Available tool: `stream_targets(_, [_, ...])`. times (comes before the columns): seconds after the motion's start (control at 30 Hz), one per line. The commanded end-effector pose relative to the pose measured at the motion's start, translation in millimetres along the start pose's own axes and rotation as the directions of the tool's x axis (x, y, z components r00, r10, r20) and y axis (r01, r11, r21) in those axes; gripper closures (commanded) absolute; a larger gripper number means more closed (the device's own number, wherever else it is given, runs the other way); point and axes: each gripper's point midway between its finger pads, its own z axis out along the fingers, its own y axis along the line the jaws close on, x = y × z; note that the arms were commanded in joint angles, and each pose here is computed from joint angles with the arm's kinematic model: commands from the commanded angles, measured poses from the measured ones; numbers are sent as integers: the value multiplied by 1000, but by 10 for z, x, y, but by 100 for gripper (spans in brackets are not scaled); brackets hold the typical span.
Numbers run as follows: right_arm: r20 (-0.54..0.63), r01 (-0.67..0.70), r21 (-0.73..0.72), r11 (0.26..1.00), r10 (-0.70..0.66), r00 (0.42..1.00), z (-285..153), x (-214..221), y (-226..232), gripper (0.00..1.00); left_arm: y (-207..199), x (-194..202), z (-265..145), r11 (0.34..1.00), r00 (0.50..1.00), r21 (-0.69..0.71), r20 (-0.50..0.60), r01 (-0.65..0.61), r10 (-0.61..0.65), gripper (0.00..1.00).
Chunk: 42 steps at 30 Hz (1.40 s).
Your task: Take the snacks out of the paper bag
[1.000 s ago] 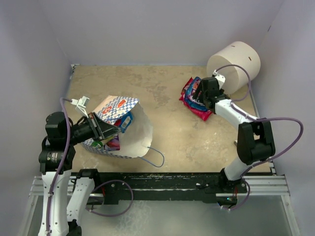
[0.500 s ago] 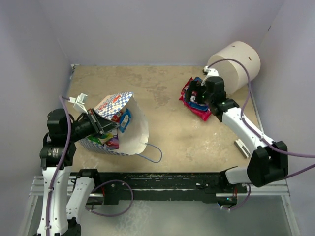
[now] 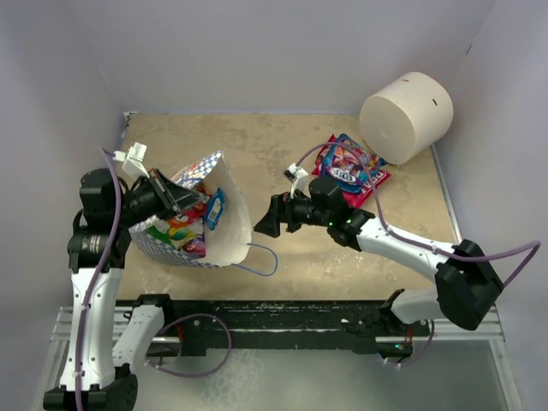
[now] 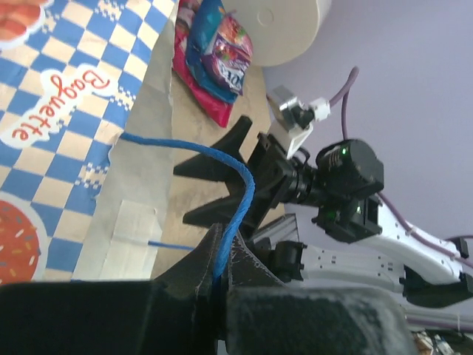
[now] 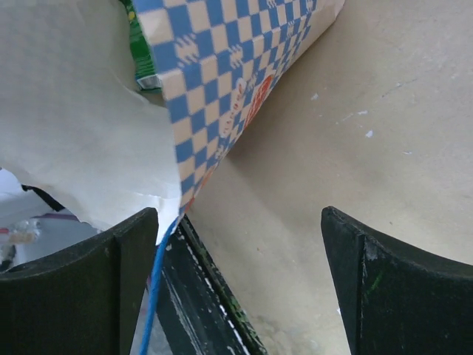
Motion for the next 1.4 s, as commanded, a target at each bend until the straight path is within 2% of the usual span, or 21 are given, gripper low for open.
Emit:
stream_targets(0.0, [47,-69,-71,995,72,996,128,-182,205,9,-213,-533,44,992,983,-27,137,-120,122,100])
stream_targets(0.13, [27,-89,-36,995,90,996,256,-137,139,11,-295,-920,110,978,960,-85,191,-189,202,100])
stream_targets(0.27, [21,-97,-13,995,97,995,383,-175,110,13,-287,-1317,139,951,932,-203,232,-234,278,100])
stream_targets(0.53, [15,-122,50,991,122,992,624,-321,23,15,-586,-1938,39,845,809,-319,280,-430,517,100])
stream_targets(0.8, [-7,-146,95,985,147,989,808,-302,-101,16,-1099,-2114,13,759,687,-267,321,-594,651,100])
stream_targets(0.97, [-28,-153,123,981,157,987,894,-261,-176,16,-1305,-2190,-15,722,634,-268,349,-638,690,100])
stream_targets(1.03, [-32,-161,136,978,167,985,897,-257,-192,16,-1333,-2146,-1,729,643,-243,351,-640,681,100])
stream_targets(1.1, [-10,-149,184,972,153,988,870,-297,-278,16,-1277,-2013,37,747,672,-202,334,-634,661,100])
stream_targets(1.23, [4,-76,268,960,78,997,722,-292,-448,16,-998,-1489,55,815,770,-105,280,-570,574,100])
stream_targets(1.27, [-2,-58,285,957,62,998,682,-269,-488,15,-827,-1299,109,843,810,-79,243,-532,534,100])
stream_targets(1.37, [-33,2,333,943,10,999,525,-210,-579,13,-744,-812,17,888,874,36,199,-458,443,100])
